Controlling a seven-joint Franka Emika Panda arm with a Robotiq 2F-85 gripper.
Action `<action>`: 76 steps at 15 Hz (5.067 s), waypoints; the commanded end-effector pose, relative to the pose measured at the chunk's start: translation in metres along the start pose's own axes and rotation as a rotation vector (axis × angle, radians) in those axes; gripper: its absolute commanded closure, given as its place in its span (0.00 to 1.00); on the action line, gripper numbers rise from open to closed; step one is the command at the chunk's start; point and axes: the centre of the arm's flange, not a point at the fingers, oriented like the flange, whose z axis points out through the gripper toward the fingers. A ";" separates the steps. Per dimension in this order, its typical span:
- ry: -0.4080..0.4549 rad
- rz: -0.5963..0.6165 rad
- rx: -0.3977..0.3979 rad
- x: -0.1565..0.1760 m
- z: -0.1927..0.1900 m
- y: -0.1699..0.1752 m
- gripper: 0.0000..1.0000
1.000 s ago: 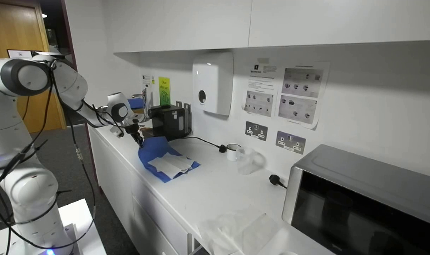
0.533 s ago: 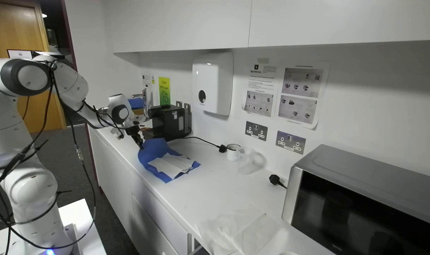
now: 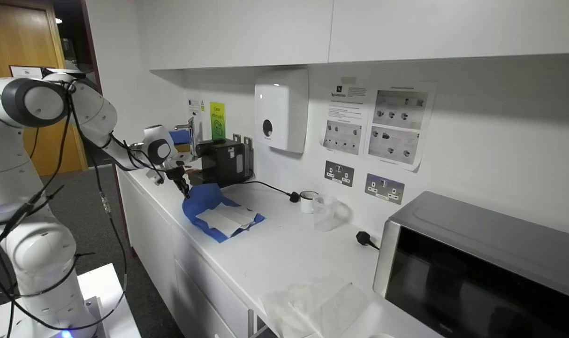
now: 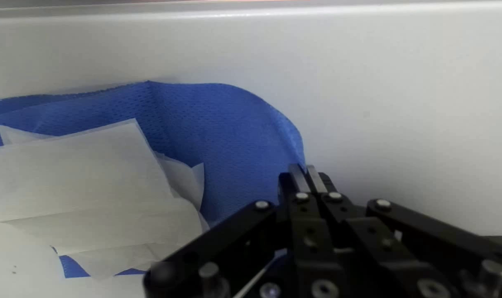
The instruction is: Unfold the blue placemat, place the white napkins on the mat then fold the mat in half
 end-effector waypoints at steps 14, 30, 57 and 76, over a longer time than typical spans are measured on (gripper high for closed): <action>0.014 0.002 0.006 -0.005 -0.005 -0.004 1.00; 0.183 0.212 0.158 -0.016 -0.048 0.058 1.00; 0.276 0.463 0.303 -0.041 -0.045 0.141 1.00; 0.271 0.520 0.273 -0.029 -0.034 0.190 1.00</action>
